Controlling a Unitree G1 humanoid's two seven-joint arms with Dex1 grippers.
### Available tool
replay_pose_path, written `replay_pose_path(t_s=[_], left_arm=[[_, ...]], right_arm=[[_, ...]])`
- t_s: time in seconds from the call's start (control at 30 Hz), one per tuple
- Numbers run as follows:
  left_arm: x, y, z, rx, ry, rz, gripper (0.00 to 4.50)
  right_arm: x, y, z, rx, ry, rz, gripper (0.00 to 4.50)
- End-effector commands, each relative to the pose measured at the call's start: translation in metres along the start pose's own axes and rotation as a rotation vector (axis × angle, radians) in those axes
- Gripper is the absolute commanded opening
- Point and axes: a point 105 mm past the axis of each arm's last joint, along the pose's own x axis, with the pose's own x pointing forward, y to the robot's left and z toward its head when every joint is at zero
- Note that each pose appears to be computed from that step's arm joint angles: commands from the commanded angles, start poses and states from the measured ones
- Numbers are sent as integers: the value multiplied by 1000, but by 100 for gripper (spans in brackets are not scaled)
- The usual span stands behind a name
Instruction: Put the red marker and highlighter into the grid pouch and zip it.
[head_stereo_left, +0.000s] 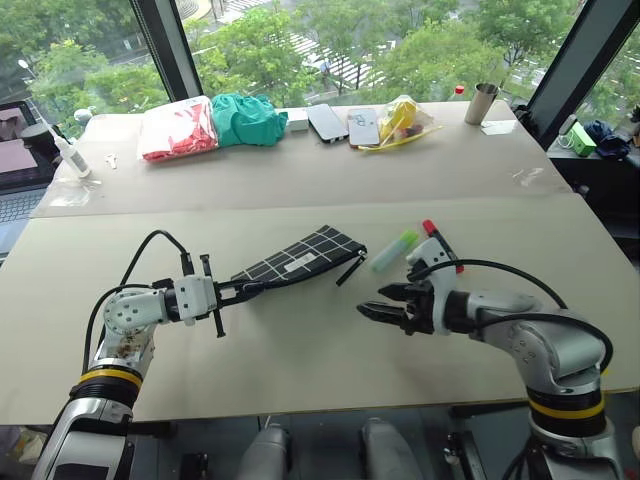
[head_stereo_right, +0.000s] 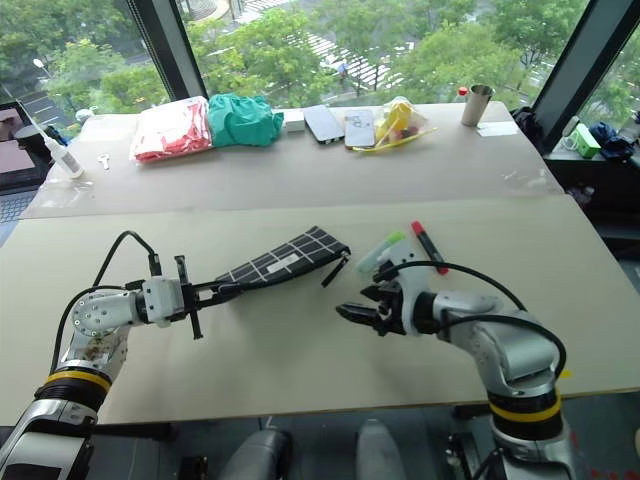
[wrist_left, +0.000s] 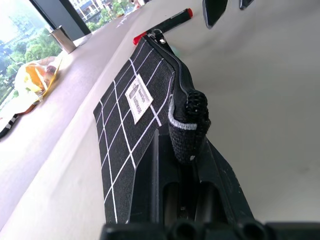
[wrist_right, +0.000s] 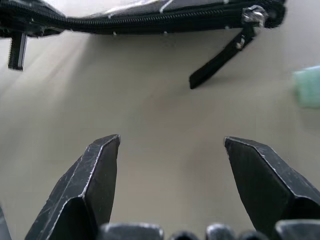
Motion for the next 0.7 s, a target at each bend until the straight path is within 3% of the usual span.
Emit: replay_pose_path(t_s=[0.03,0.4,0.7], left_arm=[[1,5,12,25,-36,20,0],[0,3,16,25,-31,18,0],[-1,1,15,27,-25,15,0]], right_arm=[[4,-5,10,-38,-24,-43,370],[3,-39,28,-132,-32,-148,370],[13,-25,44,-27,-96,-62,370]])
